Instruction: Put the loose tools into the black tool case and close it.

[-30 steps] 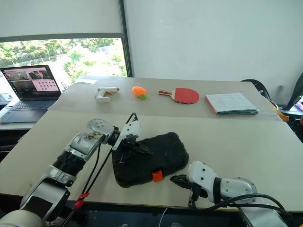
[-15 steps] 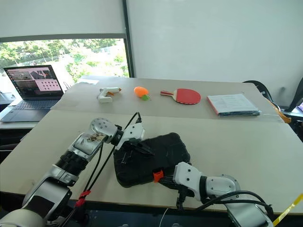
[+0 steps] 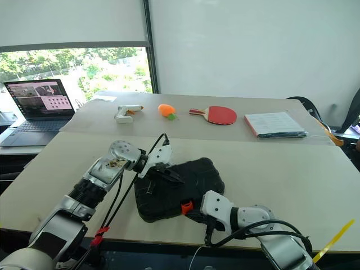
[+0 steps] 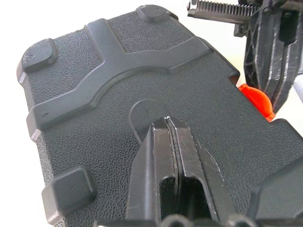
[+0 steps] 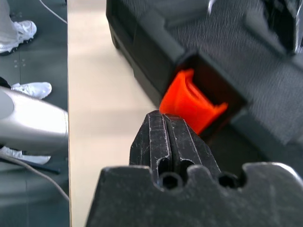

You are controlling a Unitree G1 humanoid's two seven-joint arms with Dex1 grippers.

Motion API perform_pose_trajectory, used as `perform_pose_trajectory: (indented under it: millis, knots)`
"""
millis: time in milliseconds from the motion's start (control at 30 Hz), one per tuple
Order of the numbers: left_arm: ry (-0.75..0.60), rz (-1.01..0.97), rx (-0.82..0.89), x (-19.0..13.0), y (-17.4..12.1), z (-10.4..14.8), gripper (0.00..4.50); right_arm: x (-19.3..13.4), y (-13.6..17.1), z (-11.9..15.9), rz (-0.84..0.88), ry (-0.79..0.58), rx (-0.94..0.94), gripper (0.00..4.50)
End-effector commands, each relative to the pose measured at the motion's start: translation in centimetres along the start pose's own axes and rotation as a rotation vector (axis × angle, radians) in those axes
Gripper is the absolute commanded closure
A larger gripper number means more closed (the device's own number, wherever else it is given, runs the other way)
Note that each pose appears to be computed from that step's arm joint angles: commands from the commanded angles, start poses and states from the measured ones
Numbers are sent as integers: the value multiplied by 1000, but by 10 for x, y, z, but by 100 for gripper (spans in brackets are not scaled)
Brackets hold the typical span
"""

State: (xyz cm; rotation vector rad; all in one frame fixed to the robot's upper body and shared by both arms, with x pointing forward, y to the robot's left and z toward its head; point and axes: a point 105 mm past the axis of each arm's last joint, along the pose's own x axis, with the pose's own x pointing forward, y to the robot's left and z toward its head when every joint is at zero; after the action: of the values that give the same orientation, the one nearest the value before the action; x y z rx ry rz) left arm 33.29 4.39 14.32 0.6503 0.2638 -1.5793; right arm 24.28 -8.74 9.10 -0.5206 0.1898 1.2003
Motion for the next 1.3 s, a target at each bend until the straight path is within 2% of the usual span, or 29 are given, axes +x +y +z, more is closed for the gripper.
perform_pose_trajectory:
  millis: [33, 533, 700, 800, 833, 900, 933, 967, 1000, 1033, 1167, 1300]
  knots:
    - [47, -13, -38, 9, -3, -12, 445, -2, -16, 7, -86, -20, -53, 450]
    - [52, -6, -79, 15, -5, -24, 445, 3, -21, 11, -105, -48, -37, 450]
    - [2, 26, -113, -4, -3, -23, 445, -22, -9, 13, -53, -31, 13, 450]
    - [-44, 61, -165, -42, -5, -22, 380, -61, -15, 28, -56, -47, 97, 362]
    - [-54, 77, -180, -52, -7, -22, 348, -72, -18, 33, -63, -51, 112, 342]
    - [-66, 105, -196, -66, -8, -21, 269, -86, -24, 39, -76, -53, 134, 267]
    - [-87, 137, -208, -84, -11, -18, 233, -103, -32, 43, -84, -48, 151, 234]
    - [-102, 161, -219, -99, -14, -15, 218, -117, -38, 46, -91, -45, 166, 219]
    - [-112, 180, -229, -111, -19, -12, 166, -130, -43, 49, -99, -44, 178, 171]
    - [-116, 191, -236, -119, -22, -10, 138, -138, -46, 51, -102, -45, 187, 139]
    - [-148, 277, -317, -161, -41, -2, 15, -166, -54, 46, -134, 3, 204, 12]
    - [-162, 368, -390, -189, -53, 0, 6, -183, -60, 47, -165, -13, 241, 6]
